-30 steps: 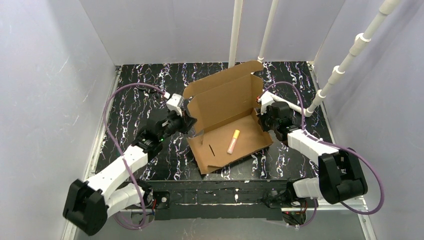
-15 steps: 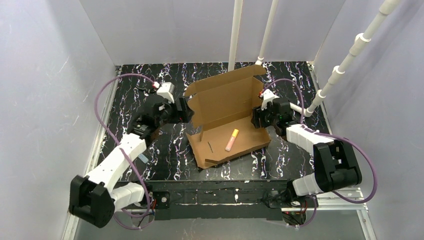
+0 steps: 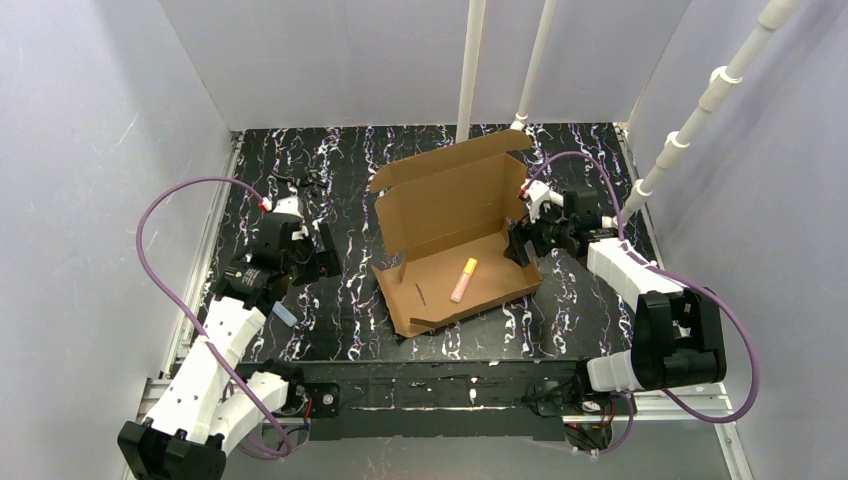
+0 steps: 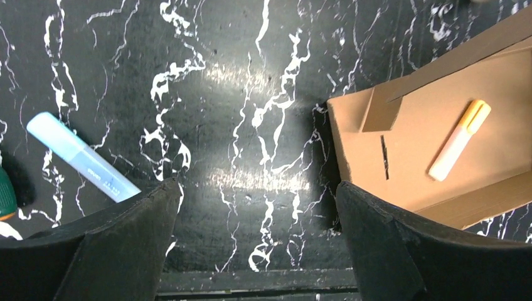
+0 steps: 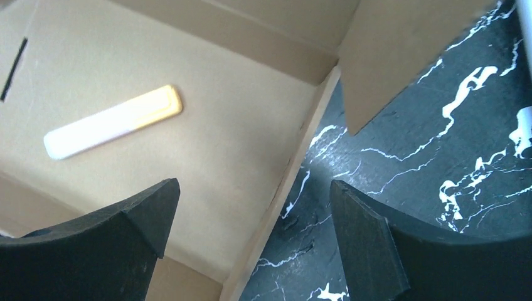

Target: Fold the paper box

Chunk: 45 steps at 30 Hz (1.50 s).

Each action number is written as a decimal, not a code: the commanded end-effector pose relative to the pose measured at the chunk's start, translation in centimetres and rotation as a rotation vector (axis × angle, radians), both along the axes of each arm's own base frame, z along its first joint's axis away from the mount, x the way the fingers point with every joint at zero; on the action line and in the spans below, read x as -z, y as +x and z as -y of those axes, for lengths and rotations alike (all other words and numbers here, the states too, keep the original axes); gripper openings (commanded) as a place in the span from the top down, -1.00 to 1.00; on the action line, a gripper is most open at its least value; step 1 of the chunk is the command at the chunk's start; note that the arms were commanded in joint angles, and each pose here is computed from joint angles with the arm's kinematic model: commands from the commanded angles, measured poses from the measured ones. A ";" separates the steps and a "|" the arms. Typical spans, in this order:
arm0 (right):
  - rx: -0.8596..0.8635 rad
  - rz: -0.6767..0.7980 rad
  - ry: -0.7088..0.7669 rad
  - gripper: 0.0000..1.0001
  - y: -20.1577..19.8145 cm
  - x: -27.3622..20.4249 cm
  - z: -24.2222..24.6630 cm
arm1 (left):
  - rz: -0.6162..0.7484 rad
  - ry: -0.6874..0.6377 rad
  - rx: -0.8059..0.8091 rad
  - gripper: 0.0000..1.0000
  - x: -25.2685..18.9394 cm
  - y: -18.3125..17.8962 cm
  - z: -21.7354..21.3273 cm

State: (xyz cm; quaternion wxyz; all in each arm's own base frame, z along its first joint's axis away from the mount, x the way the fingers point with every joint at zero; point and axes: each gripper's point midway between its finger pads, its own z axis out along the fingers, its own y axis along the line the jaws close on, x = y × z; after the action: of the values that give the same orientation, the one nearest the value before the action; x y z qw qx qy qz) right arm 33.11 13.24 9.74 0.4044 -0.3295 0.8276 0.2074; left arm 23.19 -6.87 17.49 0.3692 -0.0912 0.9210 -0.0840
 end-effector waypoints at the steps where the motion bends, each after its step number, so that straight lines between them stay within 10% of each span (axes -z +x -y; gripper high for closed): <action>1: -0.093 0.038 -0.034 -0.96 -1.0 -1.3 0.2 | -0.051 0.004 -0.031 -0.89 1.0 -1.6 -0.7; 24: -0.287 -0.064 -0.188 -0.97 -8.0 -1.0 4.3 | -0.029 -0.225 0.056 -0.97 1.0 -4.4 2.6; 45: -0.244 -0.069 -0.040 -0.96 -8.8 -3.4 5.5 | -0.014 -0.271 0.109 -0.97 1.9 -5.3 3.5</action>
State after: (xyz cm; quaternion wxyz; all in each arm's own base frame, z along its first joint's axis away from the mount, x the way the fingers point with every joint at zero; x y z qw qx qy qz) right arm 24.81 6.92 12.04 0.3209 -0.4229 0.8153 0.2312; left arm 17.23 -9.87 15.79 0.3468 -0.0839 0.9084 -0.2177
